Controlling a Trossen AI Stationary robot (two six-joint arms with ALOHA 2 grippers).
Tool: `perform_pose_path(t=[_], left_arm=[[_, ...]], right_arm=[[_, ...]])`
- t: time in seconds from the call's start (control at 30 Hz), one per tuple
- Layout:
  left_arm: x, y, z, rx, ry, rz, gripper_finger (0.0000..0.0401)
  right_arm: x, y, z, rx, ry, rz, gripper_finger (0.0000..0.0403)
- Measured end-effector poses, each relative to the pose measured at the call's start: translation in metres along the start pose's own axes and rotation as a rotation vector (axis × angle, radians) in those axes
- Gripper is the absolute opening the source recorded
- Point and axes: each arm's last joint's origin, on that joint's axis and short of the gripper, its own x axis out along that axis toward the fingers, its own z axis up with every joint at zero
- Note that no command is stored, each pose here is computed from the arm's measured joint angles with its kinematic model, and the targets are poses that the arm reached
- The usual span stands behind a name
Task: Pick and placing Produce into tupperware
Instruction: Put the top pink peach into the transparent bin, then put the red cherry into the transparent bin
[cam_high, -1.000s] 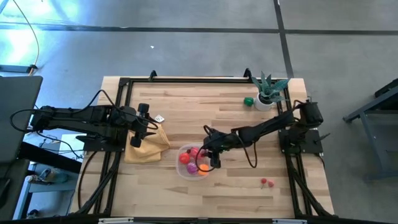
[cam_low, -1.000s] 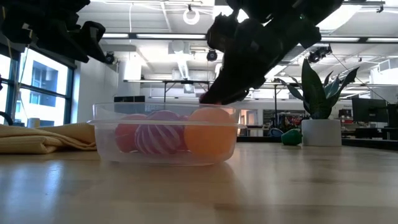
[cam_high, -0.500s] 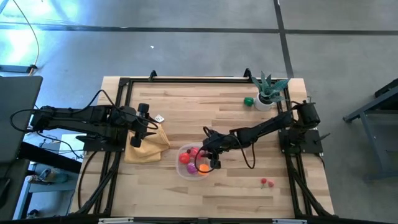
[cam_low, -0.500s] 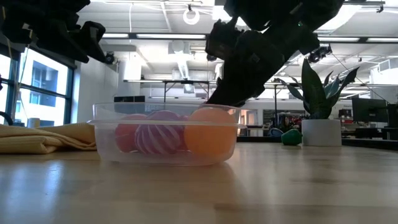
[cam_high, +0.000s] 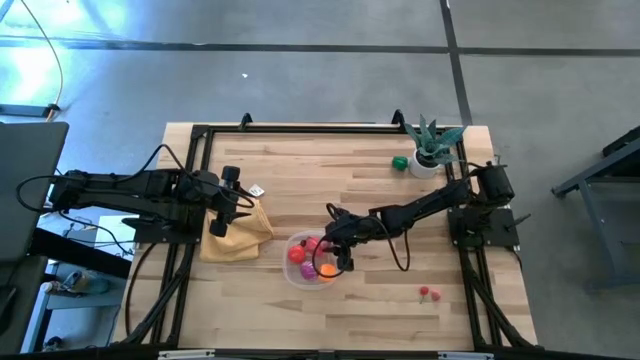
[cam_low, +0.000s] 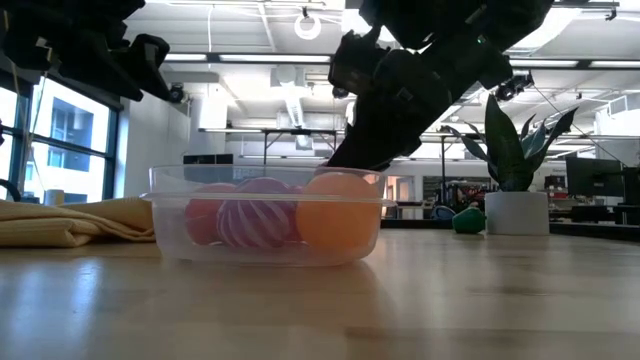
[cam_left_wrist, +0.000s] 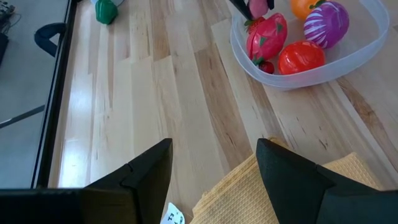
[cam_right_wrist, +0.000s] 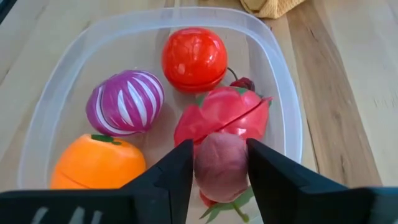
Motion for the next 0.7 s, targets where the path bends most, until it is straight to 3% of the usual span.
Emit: perform_pose_path(t=[0.43, 0.7], left_arm=[[0.000, 0.000, 0.000, 0.000, 0.000, 0.000, 0.0221], [0.000, 0.000, 0.000, 0.000, 0.000, 0.000, 0.0221]], right_arm=[[0.000, 0.000, 0.002, 0.000, -0.008, 0.003, 0.0149], [-0.010, 0.008, 0.037, -0.020, 0.114, 0.035, 0.0149]])
